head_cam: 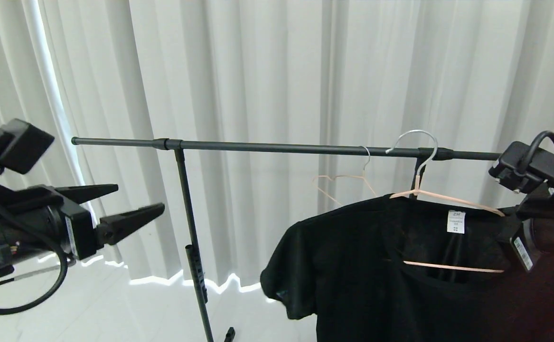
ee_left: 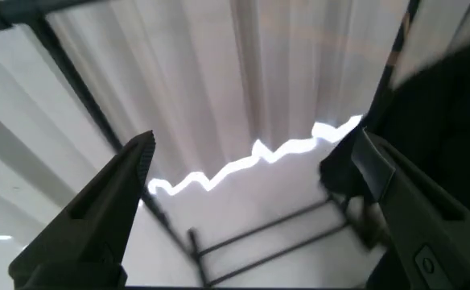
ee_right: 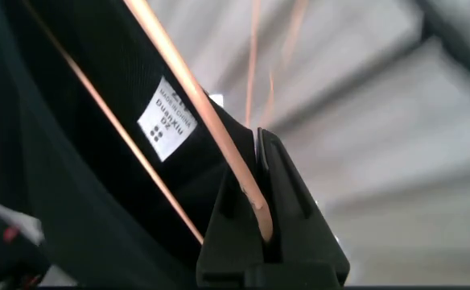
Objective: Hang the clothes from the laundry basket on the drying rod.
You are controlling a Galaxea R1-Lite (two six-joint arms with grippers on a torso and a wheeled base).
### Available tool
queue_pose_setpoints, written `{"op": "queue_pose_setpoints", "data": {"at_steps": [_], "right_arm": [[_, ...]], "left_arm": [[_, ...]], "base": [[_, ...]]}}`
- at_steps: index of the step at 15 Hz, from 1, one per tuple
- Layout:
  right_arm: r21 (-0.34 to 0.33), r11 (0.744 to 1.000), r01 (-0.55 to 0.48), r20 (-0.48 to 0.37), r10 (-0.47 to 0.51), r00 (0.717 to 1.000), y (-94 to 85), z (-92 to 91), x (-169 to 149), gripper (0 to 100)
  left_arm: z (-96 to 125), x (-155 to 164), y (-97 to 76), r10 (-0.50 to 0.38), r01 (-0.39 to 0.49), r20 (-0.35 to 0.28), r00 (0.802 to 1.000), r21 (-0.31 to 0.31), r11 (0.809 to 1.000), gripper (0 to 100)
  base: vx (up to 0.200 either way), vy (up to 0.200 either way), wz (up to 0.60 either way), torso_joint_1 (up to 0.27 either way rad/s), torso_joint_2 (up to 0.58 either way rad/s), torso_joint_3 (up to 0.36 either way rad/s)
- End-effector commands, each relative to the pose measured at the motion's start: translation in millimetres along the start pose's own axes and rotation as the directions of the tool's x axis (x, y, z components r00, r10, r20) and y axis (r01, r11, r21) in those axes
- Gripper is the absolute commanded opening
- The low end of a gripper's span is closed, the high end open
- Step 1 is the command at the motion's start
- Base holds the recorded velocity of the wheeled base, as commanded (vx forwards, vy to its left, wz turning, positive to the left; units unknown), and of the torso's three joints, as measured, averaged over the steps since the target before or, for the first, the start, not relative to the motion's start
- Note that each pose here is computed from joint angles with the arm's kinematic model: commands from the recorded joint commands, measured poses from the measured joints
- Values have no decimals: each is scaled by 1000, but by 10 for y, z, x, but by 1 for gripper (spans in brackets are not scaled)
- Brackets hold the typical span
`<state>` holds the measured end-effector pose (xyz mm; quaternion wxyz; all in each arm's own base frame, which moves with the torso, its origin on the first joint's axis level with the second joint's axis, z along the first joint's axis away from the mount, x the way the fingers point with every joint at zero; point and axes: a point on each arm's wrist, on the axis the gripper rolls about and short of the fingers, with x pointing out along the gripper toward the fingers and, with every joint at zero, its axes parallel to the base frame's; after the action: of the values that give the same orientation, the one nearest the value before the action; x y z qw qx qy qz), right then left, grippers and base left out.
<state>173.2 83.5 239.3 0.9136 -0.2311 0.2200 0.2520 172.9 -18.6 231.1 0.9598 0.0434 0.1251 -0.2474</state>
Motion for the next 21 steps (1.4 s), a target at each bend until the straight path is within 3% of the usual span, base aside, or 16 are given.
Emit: {"op": "queue_pose_setpoints", "data": {"at_steps": [1, 2, 3, 4, 5, 6, 10, 14, 21], "right_arm": [[63, 995, 79, -71, -75, 995, -18, -51, 2, 0], [86, 990, 112, -99, -103, 990, -20, -68, 9, 0], [147, 976, 159, -144, -138, 980, -21, -96, 18, 0], [175, 968, 179, -177, -148, 973, -15, -124, 14, 0], [187, 961, 204, -222, -161, 962, -6, -164, 3, 0], [199, 952, 233, -271, -175, 946, 3, -208, -7, 0], [272, 916, 296, -334, -199, 921, 13, -263, -18, 0], [280, 912, 300, -340, -198, 919, 13, -263, 8, 0], [279, 911, 303, -343, -200, 918, 11, -260, 29, 0]], "left_arm": [[206, -2, 37, 8, -7, 24, 1000, -47, 999, 100], [183, -4, 37, 11, -11, -2, 1000, -57, 998, 100], [70, -17, 28, 53, -57, -109, 993, -42, 997, 100], [-34, -13, 43, 133, -134, -195, 972, 12, 991, 100], [-171, 32, 70, 232, -219, -275, 933, 78, 973, 100], [-248, 68, 74, 262, -240, -303, 916, 106, 965, 100], [-218, 123, 64, 260, -234, -254, 931, 128, 964, 100], [-198, 146, 75, 266, -240, -239, 934, 132, 962, 100], [-196, 142, 74, 267, -242, -237, 934, 132, 961, 100]], "base": [[0, 0, 0, 0, 0, 0], [0, 0, 0, 0, 0, 0], [0, 0, 0, 0, 0, 0], [0, 0, 0, 0, 0, 0], [0, 0, 0, 0, 0, 0], [0, 0, 0, 0, 0, 0], [0, 0, 0, 0, 0, 0], [0, 0, 0, 0, 0, 0], [0, 200, 0, 2, 2, 2]]}}
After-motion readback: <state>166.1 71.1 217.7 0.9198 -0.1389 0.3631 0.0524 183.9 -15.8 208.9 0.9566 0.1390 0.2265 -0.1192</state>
